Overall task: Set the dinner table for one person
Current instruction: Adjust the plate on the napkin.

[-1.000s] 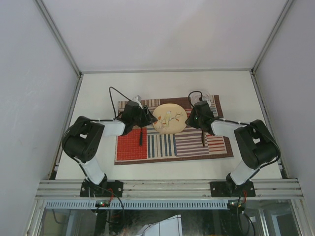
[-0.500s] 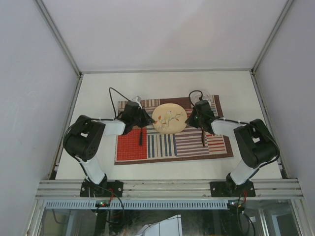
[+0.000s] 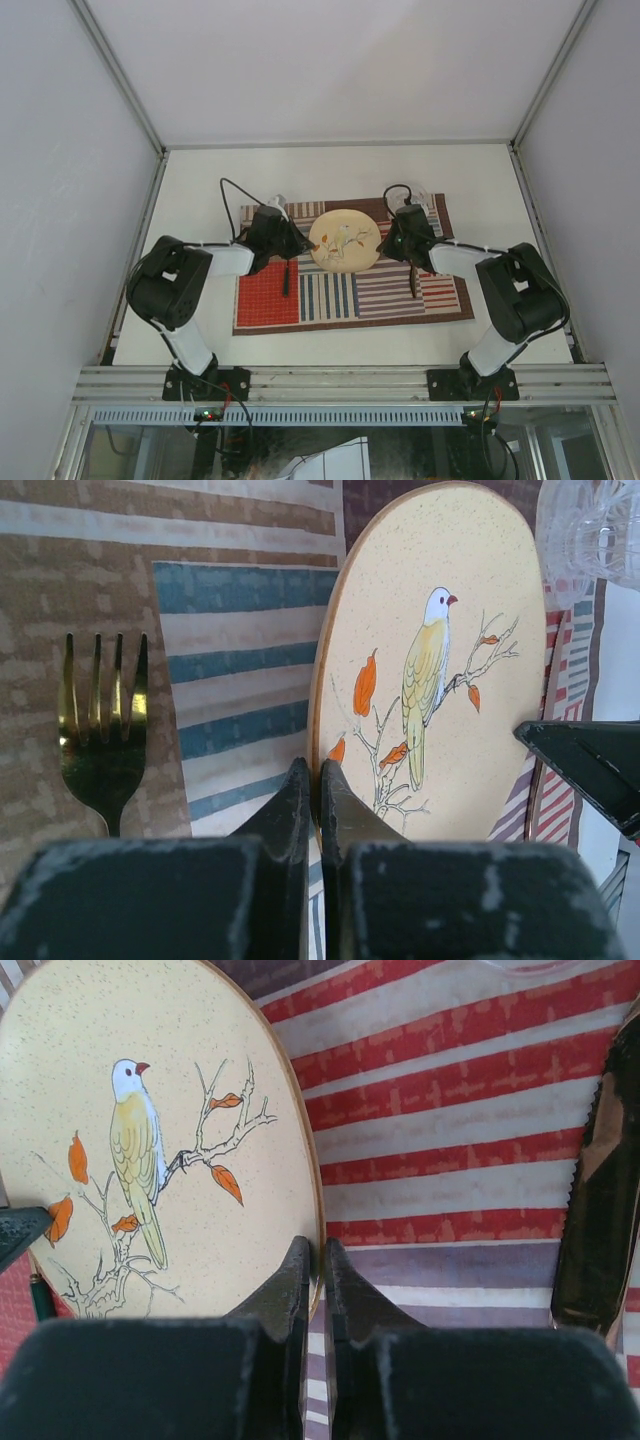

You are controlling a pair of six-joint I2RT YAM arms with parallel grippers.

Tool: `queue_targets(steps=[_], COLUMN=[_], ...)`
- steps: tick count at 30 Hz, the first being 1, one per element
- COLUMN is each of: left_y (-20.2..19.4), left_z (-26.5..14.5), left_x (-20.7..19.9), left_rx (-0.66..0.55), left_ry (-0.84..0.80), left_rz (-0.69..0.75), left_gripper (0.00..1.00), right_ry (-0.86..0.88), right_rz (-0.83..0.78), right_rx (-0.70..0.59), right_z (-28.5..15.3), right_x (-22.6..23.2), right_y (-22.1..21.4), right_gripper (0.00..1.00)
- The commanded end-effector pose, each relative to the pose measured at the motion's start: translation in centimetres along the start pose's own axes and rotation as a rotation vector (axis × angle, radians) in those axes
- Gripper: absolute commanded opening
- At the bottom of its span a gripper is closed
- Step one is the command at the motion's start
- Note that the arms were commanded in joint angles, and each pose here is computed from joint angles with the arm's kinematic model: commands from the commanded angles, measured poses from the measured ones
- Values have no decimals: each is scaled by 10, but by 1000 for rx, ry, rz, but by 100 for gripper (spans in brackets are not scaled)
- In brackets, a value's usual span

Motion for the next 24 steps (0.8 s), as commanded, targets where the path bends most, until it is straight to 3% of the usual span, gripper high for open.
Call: queue_targets(steps=[1, 24], left_y=[10, -51], left_z=[-14, -37], left_x=[-19, -30], left_rx=[-51, 23], left_ry=[-67, -66], left_rz=[61, 75], left_gripper=[0, 0], right_ry=[4, 7], right_rz=[-25, -56], right_rx=[-34, -5], right_z=[-13, -36], right_x=[5, -1], right_y=[5, -29], right_gripper=[0, 0])
Point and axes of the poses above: each gripper's point midway between its finger pads, its own z axis out along the fingers, its own x axis along the line the jaws close on, y = z × x, the point moved 2 cm from there along -z, back along the fingers, and after that the axes turned 12 degrees about z, right-handed, at the moved point
